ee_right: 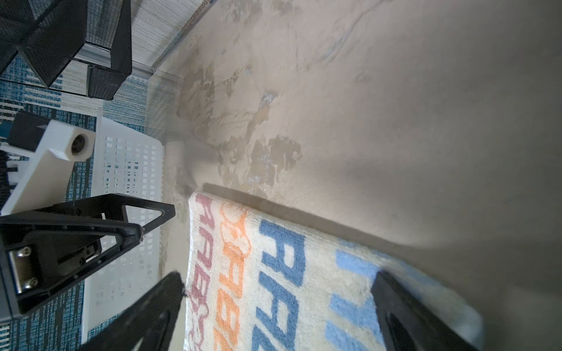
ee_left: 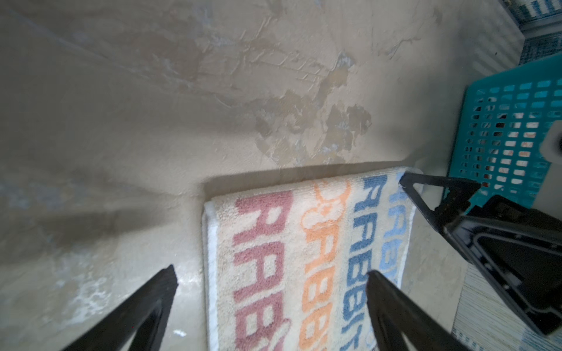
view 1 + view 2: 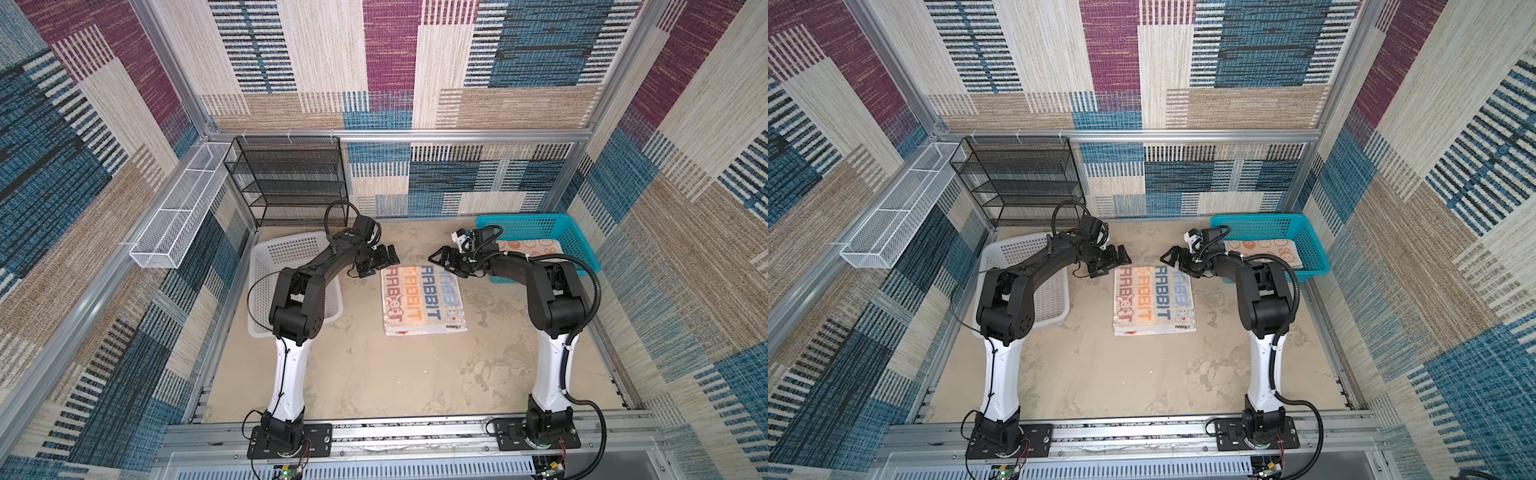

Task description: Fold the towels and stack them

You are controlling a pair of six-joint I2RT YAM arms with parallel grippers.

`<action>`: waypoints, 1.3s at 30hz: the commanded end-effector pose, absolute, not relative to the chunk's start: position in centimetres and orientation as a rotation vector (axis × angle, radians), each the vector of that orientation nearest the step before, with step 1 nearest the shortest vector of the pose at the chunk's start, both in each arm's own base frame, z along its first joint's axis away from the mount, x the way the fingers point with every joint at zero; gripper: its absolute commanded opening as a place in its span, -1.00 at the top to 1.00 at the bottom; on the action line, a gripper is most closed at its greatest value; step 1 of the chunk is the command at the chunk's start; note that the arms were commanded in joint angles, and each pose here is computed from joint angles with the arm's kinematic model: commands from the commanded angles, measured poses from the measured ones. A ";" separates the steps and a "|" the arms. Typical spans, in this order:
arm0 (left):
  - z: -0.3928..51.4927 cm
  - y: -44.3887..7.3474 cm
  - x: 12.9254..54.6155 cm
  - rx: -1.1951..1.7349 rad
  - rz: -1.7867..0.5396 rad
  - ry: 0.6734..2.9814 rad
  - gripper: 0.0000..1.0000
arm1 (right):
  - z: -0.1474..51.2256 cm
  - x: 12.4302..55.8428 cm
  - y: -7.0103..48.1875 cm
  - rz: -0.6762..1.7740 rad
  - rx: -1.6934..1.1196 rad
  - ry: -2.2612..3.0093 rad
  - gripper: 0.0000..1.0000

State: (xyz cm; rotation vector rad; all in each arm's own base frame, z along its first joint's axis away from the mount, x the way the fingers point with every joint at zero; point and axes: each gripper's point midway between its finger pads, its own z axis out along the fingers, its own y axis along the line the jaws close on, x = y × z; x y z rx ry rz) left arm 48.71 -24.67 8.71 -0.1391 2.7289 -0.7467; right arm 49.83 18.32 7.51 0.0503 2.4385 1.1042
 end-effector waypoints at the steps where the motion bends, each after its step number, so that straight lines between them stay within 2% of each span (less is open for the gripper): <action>1: 10.5 -24.1 48.7 -0.078 -0.682 2.699 -1.00 | 9.9 50.1 17.9 1.045 0.001 2.405 -0.99; 4: 11.4 -23.7 49.1 -0.023 -0.603 2.671 -1.00 | 11.0 50.4 16.2 0.890 0.034 2.410 -0.99; 9: 11.0 -23.2 49.3 0.039 -0.463 2.698 -1.00 | 8.9 50.3 13.6 0.666 0.082 2.486 -0.99; 15: 11.1 -23.0 49.4 0.133 -0.311 2.670 -1.00 | 6.2 50.3 12.9 0.597 0.086 2.538 -0.71; 17: 11.2 -22.9 49.3 0.147 -0.283 2.665 -1.00 | 5.4 50.4 12.5 0.559 0.085 2.556 -0.56; 22: 11.2 -22.7 49.2 0.154 -0.261 2.665 -1.00 | 3.3 50.4 11.5 0.462 0.082 2.607 -0.29; 26: 11.1 -22.5 49.2 0.153 -0.244 2.666 -1.00 | 2.3 50.0 11.2 0.411 0.078 2.628 -0.17; 31: 11.1 -22.3 49.1 0.149 -0.234 2.667 -1.00 | 1.0 49.6 11.6 0.376 0.054 2.657 0.14; 39: 11.1 -21.7 48.8 0.140 -0.194 2.672 -1.00 | 0.6 48.9 12.3 0.379 0.038 2.671 0.31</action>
